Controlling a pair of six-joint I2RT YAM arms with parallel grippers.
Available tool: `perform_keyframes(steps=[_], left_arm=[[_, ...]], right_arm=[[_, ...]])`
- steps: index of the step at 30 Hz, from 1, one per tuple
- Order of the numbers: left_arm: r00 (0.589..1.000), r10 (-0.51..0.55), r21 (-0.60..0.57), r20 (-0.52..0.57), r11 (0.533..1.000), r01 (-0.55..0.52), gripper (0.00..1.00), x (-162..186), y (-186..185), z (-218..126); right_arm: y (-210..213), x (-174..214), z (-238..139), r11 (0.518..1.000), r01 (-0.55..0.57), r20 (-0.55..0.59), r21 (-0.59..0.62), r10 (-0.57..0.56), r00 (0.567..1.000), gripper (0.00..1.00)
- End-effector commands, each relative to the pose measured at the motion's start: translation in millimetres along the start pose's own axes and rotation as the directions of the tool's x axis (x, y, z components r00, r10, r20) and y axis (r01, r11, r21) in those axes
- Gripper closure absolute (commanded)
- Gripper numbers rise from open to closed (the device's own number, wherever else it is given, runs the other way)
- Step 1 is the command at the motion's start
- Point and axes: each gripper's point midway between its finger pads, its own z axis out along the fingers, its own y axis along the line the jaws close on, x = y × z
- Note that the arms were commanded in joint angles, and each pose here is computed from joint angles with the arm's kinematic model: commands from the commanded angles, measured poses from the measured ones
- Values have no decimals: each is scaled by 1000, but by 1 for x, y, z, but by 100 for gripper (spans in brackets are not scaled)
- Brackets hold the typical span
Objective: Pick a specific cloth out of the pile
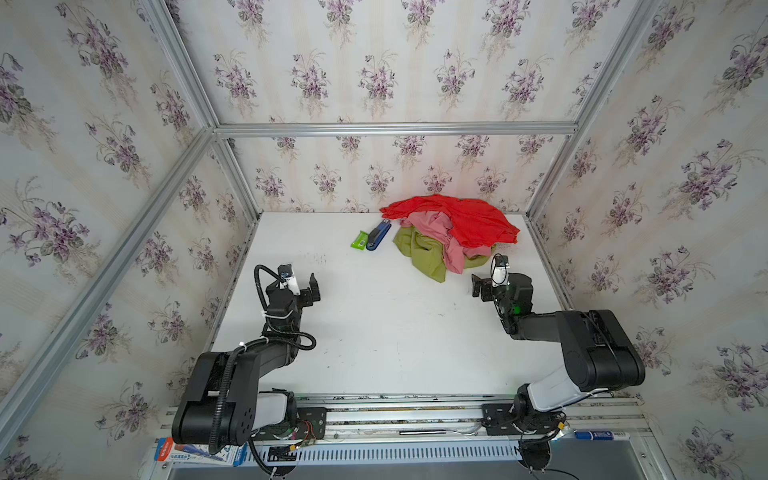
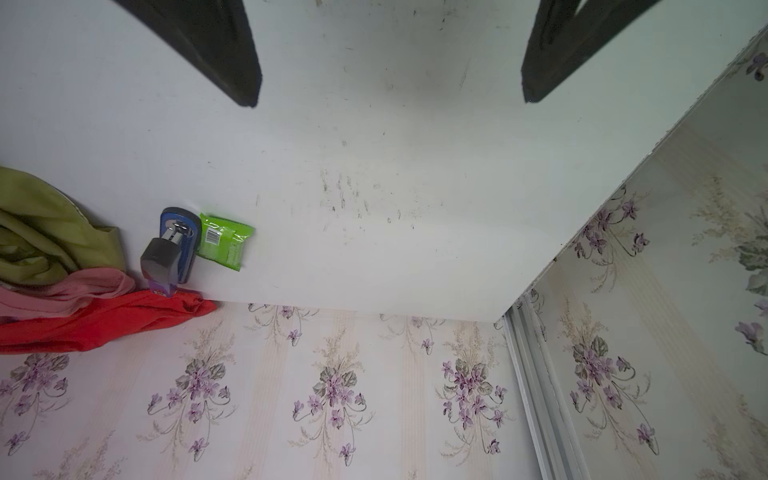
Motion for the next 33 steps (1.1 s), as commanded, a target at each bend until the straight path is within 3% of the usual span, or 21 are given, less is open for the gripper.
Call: perform_keyframes(steps=[1,21,25,33], left_arm=[[999,6,-5,40,1000,-6,0,-11,0,1],[999,4,-4,43,1000,-3,0,-11,1,0],[999,4,-3,43,1000,-3,0,-11,0,0],[999,5,-8,44,1000,-4,0,-12,1,0]], right_arm=[[2,-7,0,1000,-3,24,-11,4,1000,0],[3,-7,-5,1000,-3,46,-19,3,999,0],[19,-13,-12,987,24,102,-158,-8,995,0],[17,-13,-13,988,23,104,-151,-8,995,0]])
